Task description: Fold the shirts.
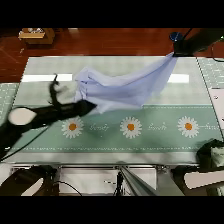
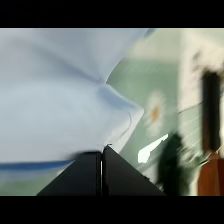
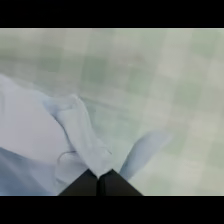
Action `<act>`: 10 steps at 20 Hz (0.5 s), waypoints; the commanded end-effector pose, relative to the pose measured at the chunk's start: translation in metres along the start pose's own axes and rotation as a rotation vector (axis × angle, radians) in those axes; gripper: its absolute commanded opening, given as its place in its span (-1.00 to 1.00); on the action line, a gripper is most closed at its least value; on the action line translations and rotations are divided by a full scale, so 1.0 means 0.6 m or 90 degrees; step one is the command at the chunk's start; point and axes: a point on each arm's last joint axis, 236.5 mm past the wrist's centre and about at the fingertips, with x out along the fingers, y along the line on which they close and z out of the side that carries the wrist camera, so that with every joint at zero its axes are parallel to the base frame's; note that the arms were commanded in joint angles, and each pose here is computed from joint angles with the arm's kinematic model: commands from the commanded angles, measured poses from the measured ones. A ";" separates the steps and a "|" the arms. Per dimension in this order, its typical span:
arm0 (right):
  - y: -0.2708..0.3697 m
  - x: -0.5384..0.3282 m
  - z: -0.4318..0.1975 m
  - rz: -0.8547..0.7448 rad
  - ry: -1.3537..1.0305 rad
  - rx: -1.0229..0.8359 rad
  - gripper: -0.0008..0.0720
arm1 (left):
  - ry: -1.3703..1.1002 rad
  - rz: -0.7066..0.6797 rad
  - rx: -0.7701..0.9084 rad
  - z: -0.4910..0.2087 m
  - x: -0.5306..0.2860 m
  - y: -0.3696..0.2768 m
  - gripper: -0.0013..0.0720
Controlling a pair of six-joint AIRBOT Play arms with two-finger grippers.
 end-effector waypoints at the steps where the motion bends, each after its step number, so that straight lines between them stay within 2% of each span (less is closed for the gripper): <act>1: 0.042 -0.117 0.053 0.012 -0.135 -0.022 -0.92 | -0.242 -0.095 0.151 0.148 -0.184 -0.183 -0.91; 4: 0.081 -0.248 0.081 0.015 -0.262 -0.044 -0.92 | -0.413 -0.089 0.290 0.197 -0.344 -0.291 -0.91; 10: 0.140 -0.562 0.061 -0.052 -0.544 -0.094 -0.92 | -0.633 0.041 0.511 0.213 -0.554 -0.423 -0.91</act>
